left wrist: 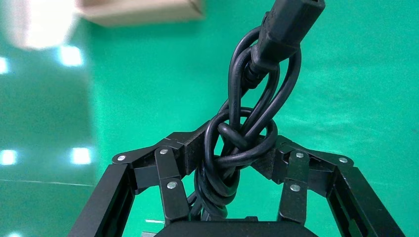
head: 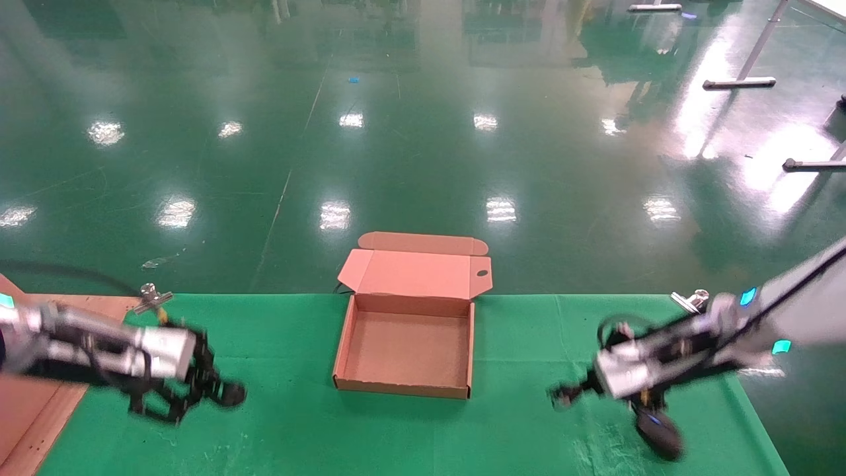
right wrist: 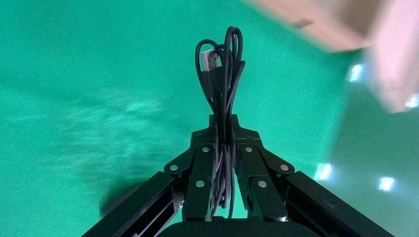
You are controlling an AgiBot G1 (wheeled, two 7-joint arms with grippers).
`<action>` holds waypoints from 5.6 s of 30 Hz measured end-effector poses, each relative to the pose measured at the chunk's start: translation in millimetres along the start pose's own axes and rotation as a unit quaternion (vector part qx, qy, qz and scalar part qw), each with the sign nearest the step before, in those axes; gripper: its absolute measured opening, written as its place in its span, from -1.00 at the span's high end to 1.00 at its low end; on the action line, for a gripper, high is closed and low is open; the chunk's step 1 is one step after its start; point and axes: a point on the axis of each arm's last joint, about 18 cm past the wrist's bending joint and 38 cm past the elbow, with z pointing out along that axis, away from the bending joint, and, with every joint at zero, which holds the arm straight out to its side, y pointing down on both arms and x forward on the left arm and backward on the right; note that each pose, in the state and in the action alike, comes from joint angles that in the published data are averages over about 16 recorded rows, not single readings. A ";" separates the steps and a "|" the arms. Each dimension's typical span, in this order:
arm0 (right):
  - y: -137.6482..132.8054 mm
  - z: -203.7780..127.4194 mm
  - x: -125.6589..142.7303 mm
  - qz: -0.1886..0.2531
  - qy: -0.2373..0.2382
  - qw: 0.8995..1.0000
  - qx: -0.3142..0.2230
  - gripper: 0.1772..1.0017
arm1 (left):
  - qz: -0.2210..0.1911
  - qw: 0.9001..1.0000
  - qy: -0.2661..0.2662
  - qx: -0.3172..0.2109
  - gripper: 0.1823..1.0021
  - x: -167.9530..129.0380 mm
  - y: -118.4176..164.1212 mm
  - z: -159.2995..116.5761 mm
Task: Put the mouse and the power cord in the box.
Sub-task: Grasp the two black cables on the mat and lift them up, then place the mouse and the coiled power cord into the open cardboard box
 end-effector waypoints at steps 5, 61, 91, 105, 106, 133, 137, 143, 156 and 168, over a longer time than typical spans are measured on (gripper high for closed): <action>-25.3 -32.7 48.6 -0.027 0.044 0.999 0.012 0.90 | 0.036 0.998 -0.045 0.002 0.94 -44.6 -26.5 -27.2; -100.2 -46.4 152.6 -0.050 0.177 0.983 0.008 0.90 | 0.117 0.965 -0.212 0.098 0.97 -38.2 -172.6 186.4; -128.9 -48.7 138.6 -0.072 0.123 0.988 0.066 0.90 | 0.120 0.965 -0.219 0.078 0.44 -40.5 -172.7 190.8; -158.3 -42.0 144.1 -0.091 0.120 0.985 0.080 0.90 | 0.043 0.965 -0.238 0.103 -0.34 -60.7 -142.3 153.4; -160.6 -40.4 144.9 -0.093 0.121 0.985 0.080 0.90 | 0.038 0.964 -0.238 0.108 -0.38 -61.3 -138.2 148.4; -206.1 70.2 125.6 -0.140 0.190 0.971 0.039 0.90 | -0.018 0.953 -0.233 0.191 -1.00 3.1 -17.3 36.1; -200.2 84.1 113.9 -0.138 0.176 0.974 0.029 0.90 | -0.025 0.953 -0.236 0.186 -1.00 5.4 -11.6 34.5; -189.4 98.6 101.0 -0.137 0.162 0.977 0.012 0.90 | -0.028 0.953 -0.238 0.185 -1.00 6.3 -9.8 34.5; -177.3 110.0 90.8 -0.143 0.152 0.978 -0.008 0.85 | -0.030 0.953 -0.239 0.186 -1.00 6.8 -8.7 33.6; -178.3 108.5 89.8 -0.134 0.151 0.979 0.000 0.55 | -0.031 0.952 -0.238 0.188 -1.00 6.5 -9.9 34.0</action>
